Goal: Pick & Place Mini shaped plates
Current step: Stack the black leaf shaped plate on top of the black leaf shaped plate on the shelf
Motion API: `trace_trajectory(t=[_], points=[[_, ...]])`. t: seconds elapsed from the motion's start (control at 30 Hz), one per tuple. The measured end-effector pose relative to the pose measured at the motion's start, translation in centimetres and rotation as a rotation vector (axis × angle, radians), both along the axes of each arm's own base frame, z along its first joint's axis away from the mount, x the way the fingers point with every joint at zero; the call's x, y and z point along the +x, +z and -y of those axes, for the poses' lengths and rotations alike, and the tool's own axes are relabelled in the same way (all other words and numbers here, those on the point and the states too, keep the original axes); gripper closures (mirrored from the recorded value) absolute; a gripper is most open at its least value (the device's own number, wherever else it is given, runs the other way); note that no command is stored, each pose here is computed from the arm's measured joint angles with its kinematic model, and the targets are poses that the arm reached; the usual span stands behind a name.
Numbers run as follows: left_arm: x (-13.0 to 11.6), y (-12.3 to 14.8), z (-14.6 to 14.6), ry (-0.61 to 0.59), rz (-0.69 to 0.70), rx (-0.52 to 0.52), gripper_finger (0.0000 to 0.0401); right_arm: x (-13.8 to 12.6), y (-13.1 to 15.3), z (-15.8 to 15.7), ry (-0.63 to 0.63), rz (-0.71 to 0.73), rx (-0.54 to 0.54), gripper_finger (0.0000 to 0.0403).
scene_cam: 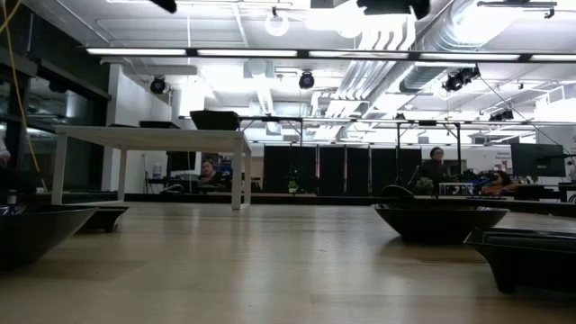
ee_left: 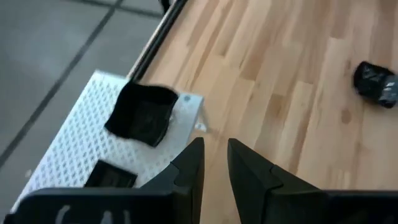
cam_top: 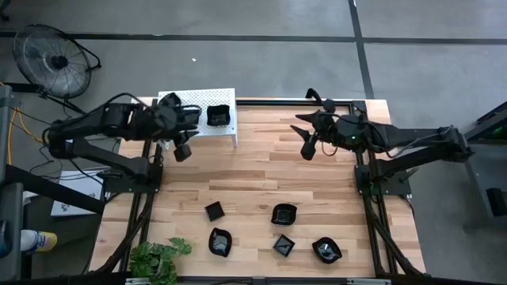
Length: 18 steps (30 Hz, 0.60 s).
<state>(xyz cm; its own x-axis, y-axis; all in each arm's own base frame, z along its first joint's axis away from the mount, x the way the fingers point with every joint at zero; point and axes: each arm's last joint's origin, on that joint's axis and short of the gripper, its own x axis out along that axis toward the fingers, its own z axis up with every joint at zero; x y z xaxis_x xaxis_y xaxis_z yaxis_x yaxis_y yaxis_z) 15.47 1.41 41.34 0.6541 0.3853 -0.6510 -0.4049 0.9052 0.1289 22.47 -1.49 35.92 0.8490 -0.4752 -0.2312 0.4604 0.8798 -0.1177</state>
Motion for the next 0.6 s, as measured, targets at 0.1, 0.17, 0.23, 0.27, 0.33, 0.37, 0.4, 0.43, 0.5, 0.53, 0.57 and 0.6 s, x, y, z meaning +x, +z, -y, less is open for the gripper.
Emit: trace_trajectory(t=[0.1, 0.17, 0.23, 0.27, 0.33, 0.37, 0.4, 0.43, 0.5, 0.53, 0.57, 0.6], points=[[-0.6, 0.4, 0.7, -0.026, 0.023, 0.043, 0.0333, 1.2, -0.4, -0.2, 0.021, 0.024, 0.025, 0.0235], [-1.1, 0.5, 1.1, -0.046, 0.039, 0.058, 0.0333, 2.0, -0.7, -0.4, 0.033, 0.026, 0.026, 0.0235], [-1.5, 0.5, 1.4, -0.051, 0.075, 0.066, 0.0333, 2.6, -0.9, -0.6, 0.043, 0.025, 0.028, 0.0236], [-1.6, 0.2, 1.6, -0.061, 0.092, 0.065, 0.0333, 3.0, -0.9, -0.7, 0.047, 0.014, 0.027, 0.0236], [-1.7, -0.4, 2.0, -0.088, 0.135, 0.06, 0.0333, 3.7, -0.5, -1.0, 0.056, 0.015, 0.027, 0.0236], [-1.6, -1.0, 2.3, -0.103, 0.15, 0.058, 0.0333, 4.1, -0.3, -1.0, 0.058, 0.012, 0.027, 0.0236], [-1.6, -1.5, 2.5, -0.116, 0.171, 0.054, 0.0333, 4.5, -0.2, -1.1, 0.061, 0.01, 0.026, 0.0236], [-1.5, -2.1, 2.7, -0.129, 0.191, 0.051, 0.0333, 4.9, 0.2, -1.2, 0.062, 0.016, 0.026, 0.0236], [-1.4, -3.3, 3.1, -0.155, 0.233, 0.042, 0.0333, 5.7, 0.5, -1.2, 0.075, 0.002, 0.03, 0.0236], [-1.5, -3.8, 3.3, -0.166, 0.265, 0.036, 0.0333, 6.0, 0.5, -1.2, 0.082, -0.02, 0.032, 0.0236], [-1.5, -4.2, 3.4, -0.178, 0.293, 0.03, 0.0333, 6.4, 0.5, -1.3, 0.088, -0.049, 0.035, 0.0236], [-1.7, -4.6, 3.6, -0.19, 0.318, 0.025, 0.0333, 6.8, 0.3, -1.3, 0.096, -0.079, 0.045, 0.0236]])
